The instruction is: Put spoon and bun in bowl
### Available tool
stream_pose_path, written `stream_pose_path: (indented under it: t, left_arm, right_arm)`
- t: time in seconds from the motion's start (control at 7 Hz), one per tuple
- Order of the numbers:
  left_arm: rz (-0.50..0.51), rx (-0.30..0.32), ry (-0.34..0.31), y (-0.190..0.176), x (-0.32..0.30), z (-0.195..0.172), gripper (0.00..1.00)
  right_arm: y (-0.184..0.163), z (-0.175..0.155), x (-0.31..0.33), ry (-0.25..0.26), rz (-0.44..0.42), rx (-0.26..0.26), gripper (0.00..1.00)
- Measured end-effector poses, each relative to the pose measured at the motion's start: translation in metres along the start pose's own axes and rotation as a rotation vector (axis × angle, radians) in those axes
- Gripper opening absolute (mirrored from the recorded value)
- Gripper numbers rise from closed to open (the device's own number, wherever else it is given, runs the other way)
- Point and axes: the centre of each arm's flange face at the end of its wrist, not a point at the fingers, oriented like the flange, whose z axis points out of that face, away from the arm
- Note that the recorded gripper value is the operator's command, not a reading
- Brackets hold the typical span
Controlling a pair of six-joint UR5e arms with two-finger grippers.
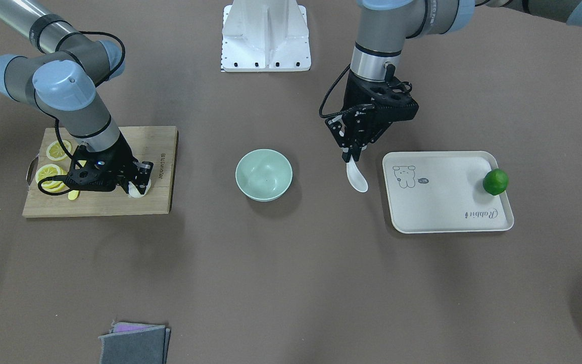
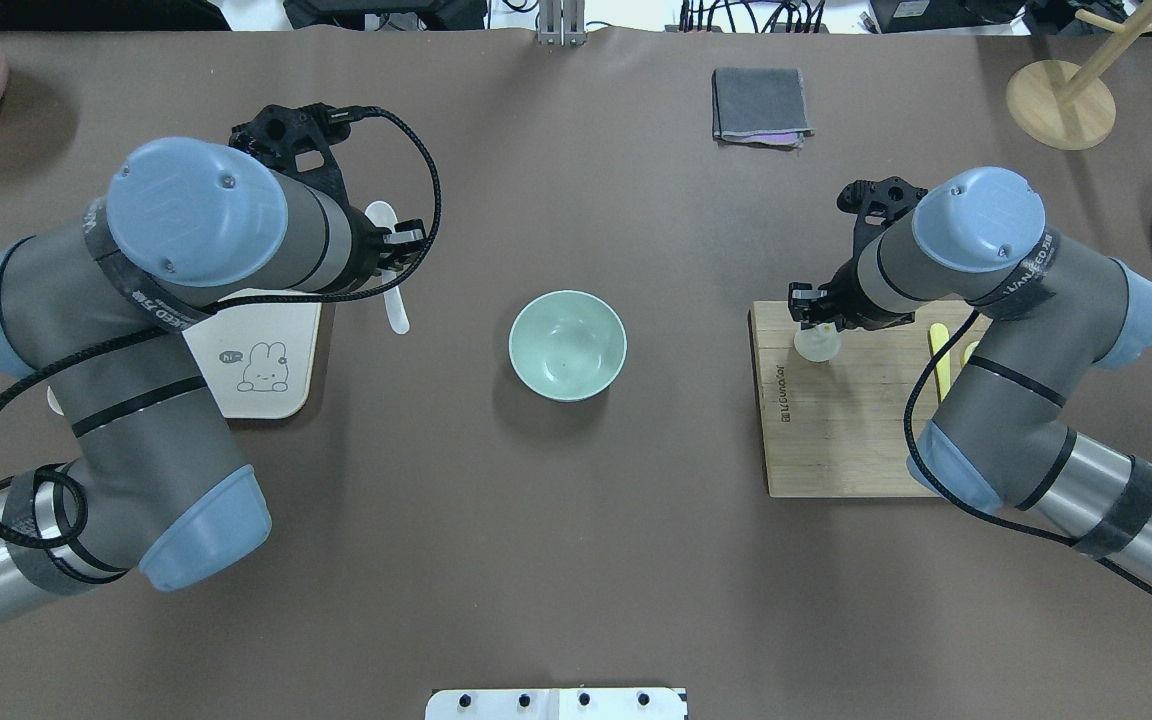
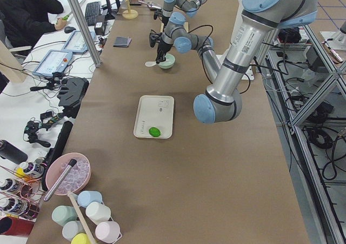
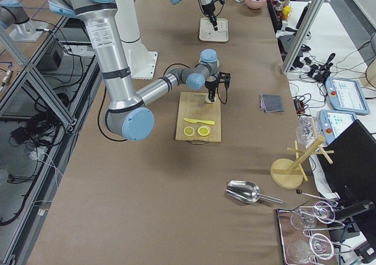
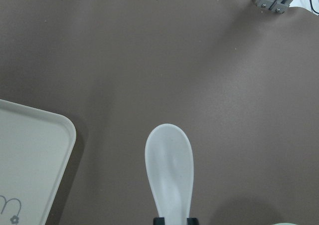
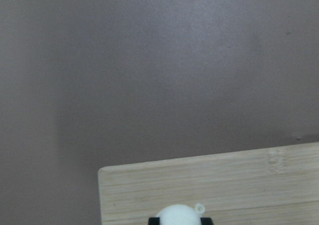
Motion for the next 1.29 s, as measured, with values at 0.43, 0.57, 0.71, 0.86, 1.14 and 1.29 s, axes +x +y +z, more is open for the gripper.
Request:
stream_pose_path:
  t: [0.43, 0.57, 0.71, 0.86, 1.14, 1.29]
  left_arm:
    - [0.005, -0.051, 0.036, 0.06, 0.049, 0.008, 0.0]
    - [0.011, -0.051, 0.032, 0.085, 0.07, 0.019, 0.0]
    - [0.011, -0.05, 0.023, 0.102, 0.088, 0.031, 0.0]
    - [0.011, -0.054, 0.016, 0.115, 0.104, 0.041, 0.0]
    - [0.014, -0.059, 0.008, 0.122, 0.119, 0.053, 0.0]
    - [0.014, -0.059, 0.01, 0.123, 0.123, 0.057, 0.0]
  right_arm:
    - [-0.029, -0.037, -0.03, -0.056, 0.024, 0.014, 0.0]
    - [-0.035, -0.045, -0.038, -0.064, 0.028, 0.019, 0.0]
    - [-0.037, -0.048, -0.043, -0.071, 0.036, 0.021, 0.0]
    - [-0.038, -0.052, -0.05, -0.08, 0.052, 0.023, 0.0]
    - [-0.037, -0.057, -0.061, -0.095, 0.067, 0.025, 0.0]
    - [-0.037, -0.059, -0.063, -0.099, 0.069, 0.025, 0.0]
